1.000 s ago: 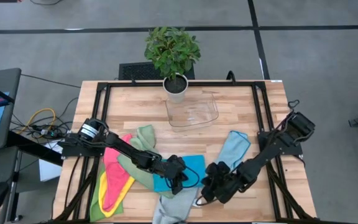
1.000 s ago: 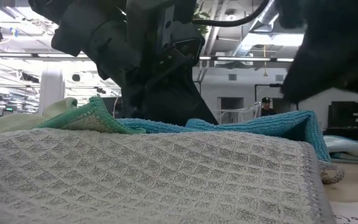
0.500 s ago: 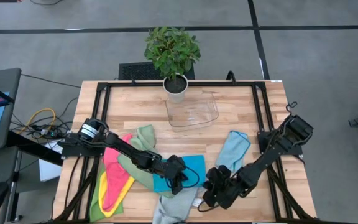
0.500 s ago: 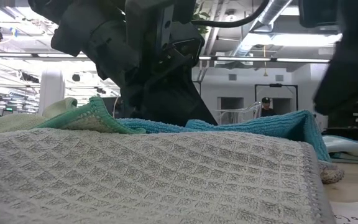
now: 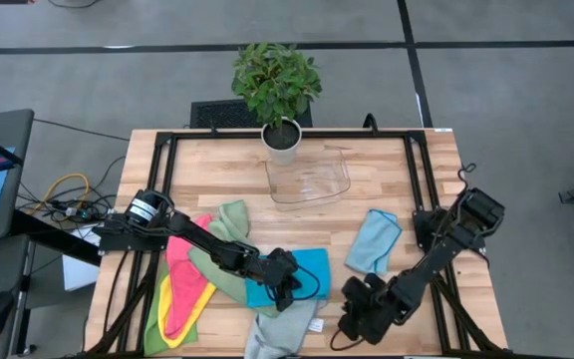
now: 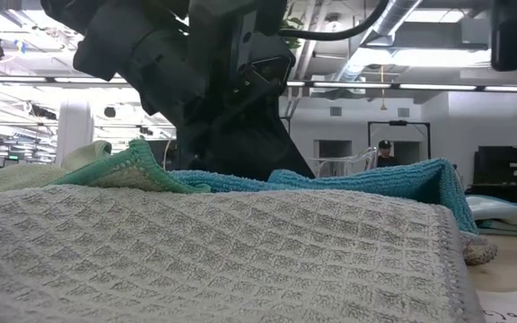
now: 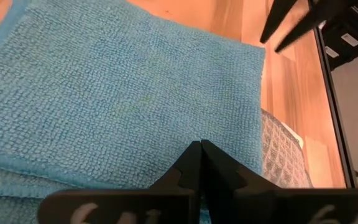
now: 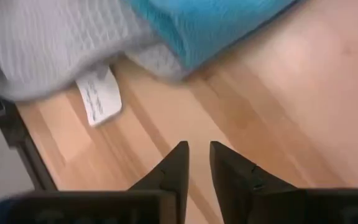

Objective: Fold microfiber towels
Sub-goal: Fold the blue microfiber cloth

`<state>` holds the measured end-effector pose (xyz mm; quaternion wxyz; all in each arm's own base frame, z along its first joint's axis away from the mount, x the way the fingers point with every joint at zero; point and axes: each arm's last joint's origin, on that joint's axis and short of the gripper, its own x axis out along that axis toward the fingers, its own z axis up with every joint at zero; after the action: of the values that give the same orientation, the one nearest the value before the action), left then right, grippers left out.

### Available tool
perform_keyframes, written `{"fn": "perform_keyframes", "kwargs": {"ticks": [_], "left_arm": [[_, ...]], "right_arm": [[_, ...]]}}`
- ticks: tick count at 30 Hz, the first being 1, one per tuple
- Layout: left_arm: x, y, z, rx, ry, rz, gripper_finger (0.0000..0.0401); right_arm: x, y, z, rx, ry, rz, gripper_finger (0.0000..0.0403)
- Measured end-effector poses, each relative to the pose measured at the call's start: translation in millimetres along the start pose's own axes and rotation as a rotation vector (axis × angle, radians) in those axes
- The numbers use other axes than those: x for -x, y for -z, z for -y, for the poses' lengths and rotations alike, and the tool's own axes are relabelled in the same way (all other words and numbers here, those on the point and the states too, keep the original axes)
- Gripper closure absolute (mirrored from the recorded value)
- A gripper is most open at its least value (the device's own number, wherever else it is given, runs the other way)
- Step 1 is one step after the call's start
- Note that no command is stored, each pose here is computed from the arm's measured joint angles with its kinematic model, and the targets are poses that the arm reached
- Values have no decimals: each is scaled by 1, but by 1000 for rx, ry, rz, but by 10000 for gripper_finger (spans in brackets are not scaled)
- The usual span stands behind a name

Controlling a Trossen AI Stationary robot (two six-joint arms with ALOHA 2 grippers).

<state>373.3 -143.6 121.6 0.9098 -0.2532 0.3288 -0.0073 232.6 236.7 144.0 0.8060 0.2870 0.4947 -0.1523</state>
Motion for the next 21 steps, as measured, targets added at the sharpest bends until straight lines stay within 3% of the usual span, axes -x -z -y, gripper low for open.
{"fn": "perform_keyframes", "kwargs": {"ticks": [3, 10, 14, 21], "left_arm": [[0, 0, 0, 0, -13, 13, 401], [0, 0, 0, -1, -13, 13, 401], [0, 0, 0, -4, -13, 12, 401], [0, 0, 0, -7, -13, 12, 401]], "right_arm": [[-3, -7, 1, 19, -7, -39, 271], [-11, -34, 7, -62, 15, -16, 185], [-13, -43, 9, -67, 21, -7, 176], [-15, -48, 9, -72, 12, 26, 194]]}}
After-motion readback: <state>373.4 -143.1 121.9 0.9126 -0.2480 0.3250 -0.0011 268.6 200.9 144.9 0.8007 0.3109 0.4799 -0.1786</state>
